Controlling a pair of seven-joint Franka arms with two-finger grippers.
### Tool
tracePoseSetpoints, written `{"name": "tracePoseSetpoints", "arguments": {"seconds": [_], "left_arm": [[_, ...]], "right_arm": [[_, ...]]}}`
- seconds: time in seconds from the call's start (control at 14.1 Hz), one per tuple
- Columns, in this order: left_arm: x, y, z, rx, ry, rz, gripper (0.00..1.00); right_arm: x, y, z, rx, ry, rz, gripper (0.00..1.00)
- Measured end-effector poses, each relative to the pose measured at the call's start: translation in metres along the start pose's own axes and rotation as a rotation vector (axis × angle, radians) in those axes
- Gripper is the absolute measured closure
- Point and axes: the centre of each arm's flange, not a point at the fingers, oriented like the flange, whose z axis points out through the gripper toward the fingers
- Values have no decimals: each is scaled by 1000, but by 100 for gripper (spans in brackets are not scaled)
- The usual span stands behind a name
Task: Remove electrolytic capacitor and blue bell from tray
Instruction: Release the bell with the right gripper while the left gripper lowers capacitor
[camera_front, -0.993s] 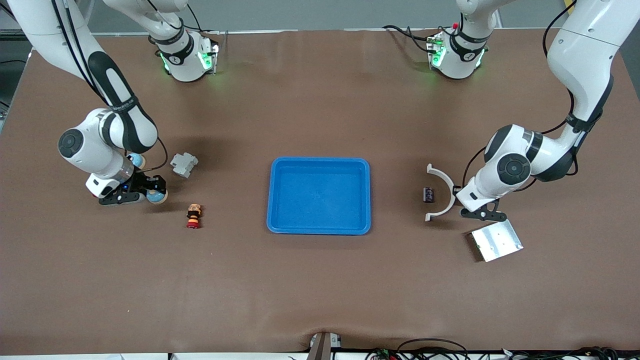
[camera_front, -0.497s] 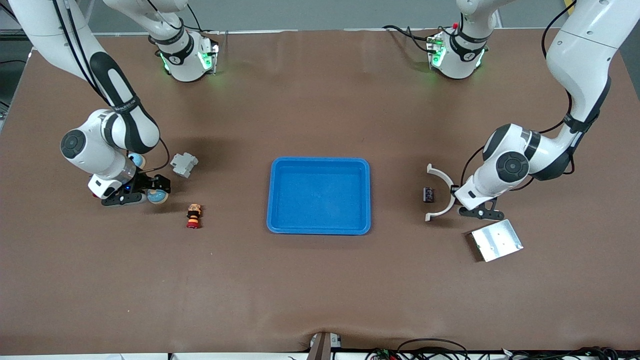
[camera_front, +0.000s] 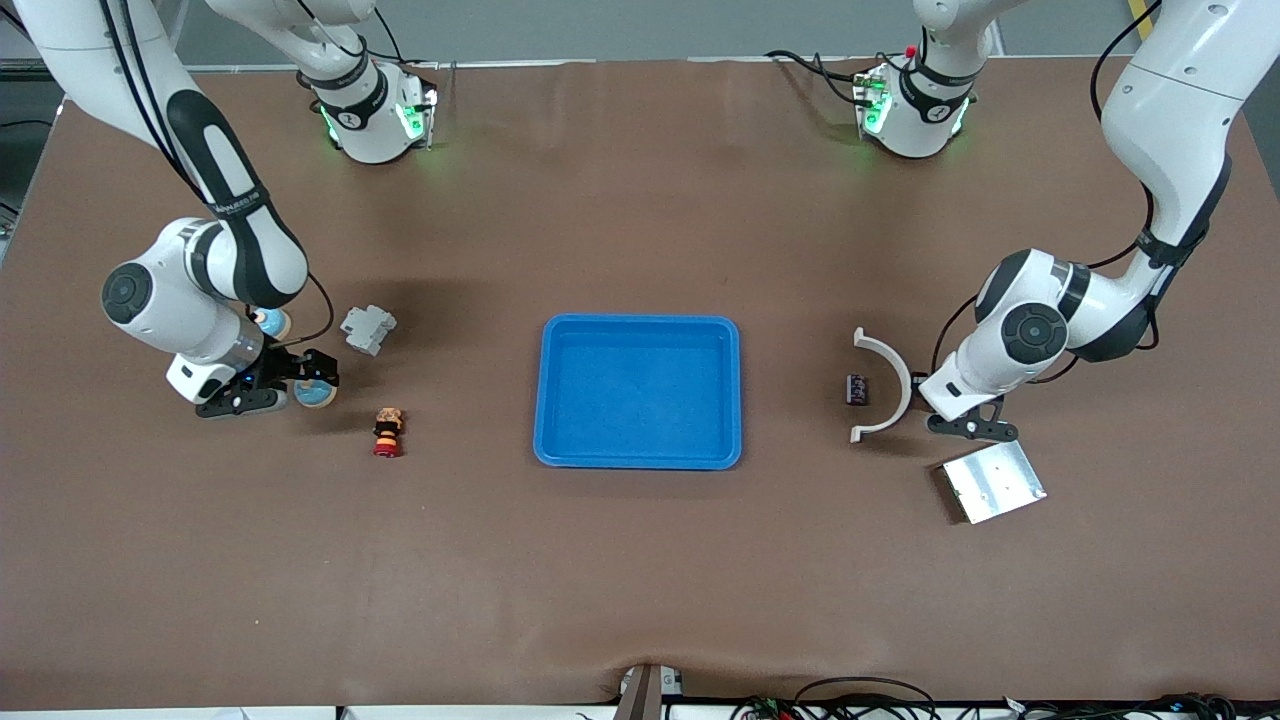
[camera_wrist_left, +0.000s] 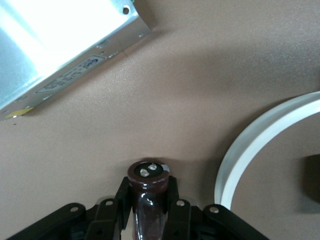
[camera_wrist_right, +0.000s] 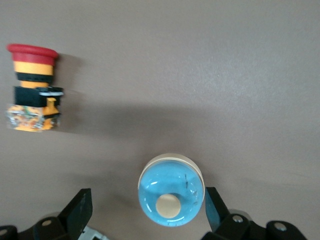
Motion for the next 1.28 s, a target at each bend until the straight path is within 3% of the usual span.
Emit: {"name": "tracePoseSetpoints", "arguments": {"seconds": [0.35,0.64,0.85,0.99,1.14,1.28], "left_arm": [[0,-1,0,-2,0,-2,68],[0,-2,0,-5,0,-3,68],[-1,-2,4,-10,-5,-5,42],[-1,-2,6,-13,-7,-6,22],[-1,-2,6,-15,-6,-7,16],[-1,-2,6,-15,-5,-7,2]], "right_arm": [[9,-14,-39,21,-3,72,0],[28,-32,-90,32,-57,104,0],[53,-37,-153,-30,-120,153,0],[68,-44,-196,-42,-121,160,0],[78,-49,-234,-45,-106,157,0],[83,-52,-266,-45,-106,153,0]]}}
